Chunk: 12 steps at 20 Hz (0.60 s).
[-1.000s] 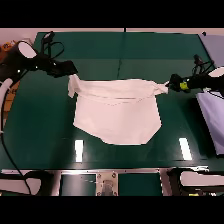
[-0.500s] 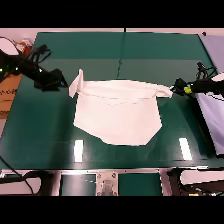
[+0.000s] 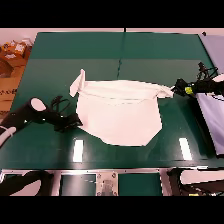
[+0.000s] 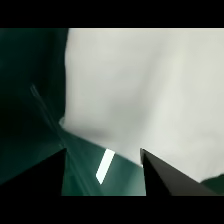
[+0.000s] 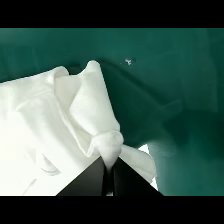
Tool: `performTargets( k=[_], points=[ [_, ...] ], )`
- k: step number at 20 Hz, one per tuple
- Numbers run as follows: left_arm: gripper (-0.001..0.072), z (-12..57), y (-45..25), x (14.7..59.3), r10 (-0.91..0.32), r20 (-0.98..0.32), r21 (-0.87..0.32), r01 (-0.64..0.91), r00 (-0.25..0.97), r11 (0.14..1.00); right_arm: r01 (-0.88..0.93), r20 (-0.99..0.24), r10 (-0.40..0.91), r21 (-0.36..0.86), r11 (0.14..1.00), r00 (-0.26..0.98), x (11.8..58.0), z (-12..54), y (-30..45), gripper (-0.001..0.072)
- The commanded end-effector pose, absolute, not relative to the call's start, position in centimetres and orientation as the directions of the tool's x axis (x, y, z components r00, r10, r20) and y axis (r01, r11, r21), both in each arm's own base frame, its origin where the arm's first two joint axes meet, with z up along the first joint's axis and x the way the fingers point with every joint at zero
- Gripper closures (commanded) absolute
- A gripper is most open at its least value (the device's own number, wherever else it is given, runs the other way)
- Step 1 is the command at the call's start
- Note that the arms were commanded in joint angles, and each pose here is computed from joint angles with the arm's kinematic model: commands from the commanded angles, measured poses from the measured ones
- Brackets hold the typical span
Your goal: Fold the shirts.
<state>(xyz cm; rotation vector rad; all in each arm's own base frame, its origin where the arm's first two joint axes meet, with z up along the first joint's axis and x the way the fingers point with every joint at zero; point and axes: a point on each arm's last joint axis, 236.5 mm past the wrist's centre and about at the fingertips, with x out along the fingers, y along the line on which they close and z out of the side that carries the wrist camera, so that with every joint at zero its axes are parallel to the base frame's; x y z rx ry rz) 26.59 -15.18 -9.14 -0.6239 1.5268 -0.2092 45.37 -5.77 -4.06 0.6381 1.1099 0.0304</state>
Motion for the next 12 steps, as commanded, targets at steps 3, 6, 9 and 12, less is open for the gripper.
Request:
performTargets(
  k=[3,6,9,12],
  points=[
    [0.0614,-11.6,-14.2,30.8,-0.434,-0.851,-0.511,-0.28,0.295,0.812,0.318,-0.828,0.354,0.509,0.8,0.435,44.5,-4.0,-5.5,0.0694],
    [0.0689,-8.9,-11.4,34.5,-0.387,-0.848,-0.479,-0.212,0.362,0.852,0.361,-0.84,0.371,0.514,0.778,0.396,41.8,-3.7,-5.4,0.0693],
    [0.0689,-5.3,-4.2,37.9,-0.271,-0.873,-0.376,-0.207,0.405,0.903,0.45,-0.853,0.354,0.508,0.735,0.385,36.6,-3.3,-4.7,0.0693],
    [0.0688,-1.0,3.0,41.4,-0.181,-0.848,-0.315,-0.199,0.498,0.928,0.507,-0.86,0.39,0.51,0.695,0.331,30.1,-4.0,-1.2,0.0693]
  ],
)
